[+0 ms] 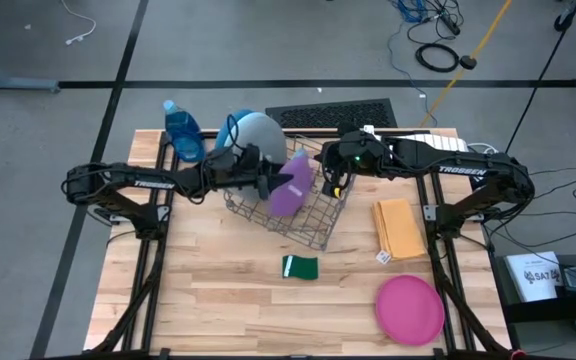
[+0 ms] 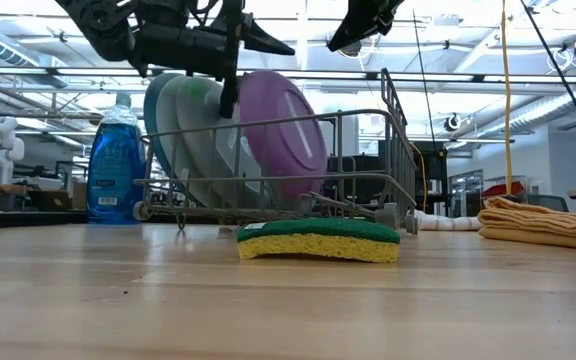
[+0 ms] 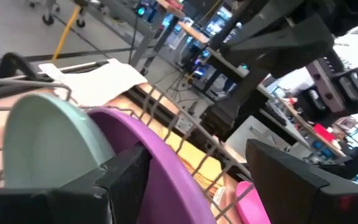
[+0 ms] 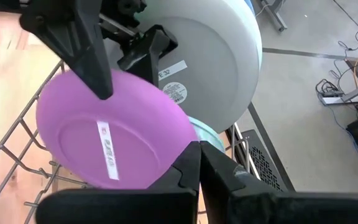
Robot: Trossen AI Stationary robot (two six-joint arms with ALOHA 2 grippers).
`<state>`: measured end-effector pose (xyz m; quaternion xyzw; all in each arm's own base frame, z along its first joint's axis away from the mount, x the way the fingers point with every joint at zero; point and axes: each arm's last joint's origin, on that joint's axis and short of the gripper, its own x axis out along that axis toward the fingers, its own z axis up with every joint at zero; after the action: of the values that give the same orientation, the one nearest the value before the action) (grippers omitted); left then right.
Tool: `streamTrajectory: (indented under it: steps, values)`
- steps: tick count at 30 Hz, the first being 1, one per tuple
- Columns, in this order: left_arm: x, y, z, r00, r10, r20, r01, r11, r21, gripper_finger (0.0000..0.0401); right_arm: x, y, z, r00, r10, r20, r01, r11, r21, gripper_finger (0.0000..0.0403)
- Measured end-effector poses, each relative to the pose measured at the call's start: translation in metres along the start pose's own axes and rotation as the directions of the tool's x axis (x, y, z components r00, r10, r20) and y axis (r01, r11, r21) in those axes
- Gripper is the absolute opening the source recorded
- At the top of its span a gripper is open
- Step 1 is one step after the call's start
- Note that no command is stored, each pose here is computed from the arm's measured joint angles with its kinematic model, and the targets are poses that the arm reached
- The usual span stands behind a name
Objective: Sort dishes
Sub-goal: Put the purple plate in the dish rack, then put the pink plate in the dish rack
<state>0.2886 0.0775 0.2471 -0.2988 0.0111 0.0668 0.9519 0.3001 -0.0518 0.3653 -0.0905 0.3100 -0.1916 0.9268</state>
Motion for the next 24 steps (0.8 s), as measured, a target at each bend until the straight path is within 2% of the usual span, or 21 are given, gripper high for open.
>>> streamTrajectory:
  steps: [8,13,17,21,24]
  values:
    - [-0.002,0.002,-0.002,0.999,0.039,-0.03,-0.039,0.999,0.0,0.0264,0.0,0.0,0.0,1.0,0.0,0.002,0.0,1.0,0.004,0.0]
    - [-0.002,0.002,-0.001,0.995,0.099,0.022,-0.099,0.995,0.004,0.0264,0.0,0.001,0.0,1.0,0.007,0.005,-0.007,1.0,0.015,0.0]
    - [-0.001,0.001,0.002,0.995,0.087,0.05,-0.087,0.996,0.007,0.0264,0.003,0.009,0.0,0.991,0.132,0.004,-0.132,0.991,-0.008,0.0]
    - [-0.001,-0.001,0.004,0.995,0.07,0.073,-0.071,0.997,0.009,0.0264,0.019,0.02,-0.005,0.986,0.159,-0.059,-0.163,0.984,-0.073,0.0005]
    - [-0.001,-0.001,0.004,0.995,0.067,0.079,-0.067,0.998,0.007,0.0264,0.037,0.027,-0.012,0.98,0.161,-0.117,-0.175,0.978,-0.118,0.0028]
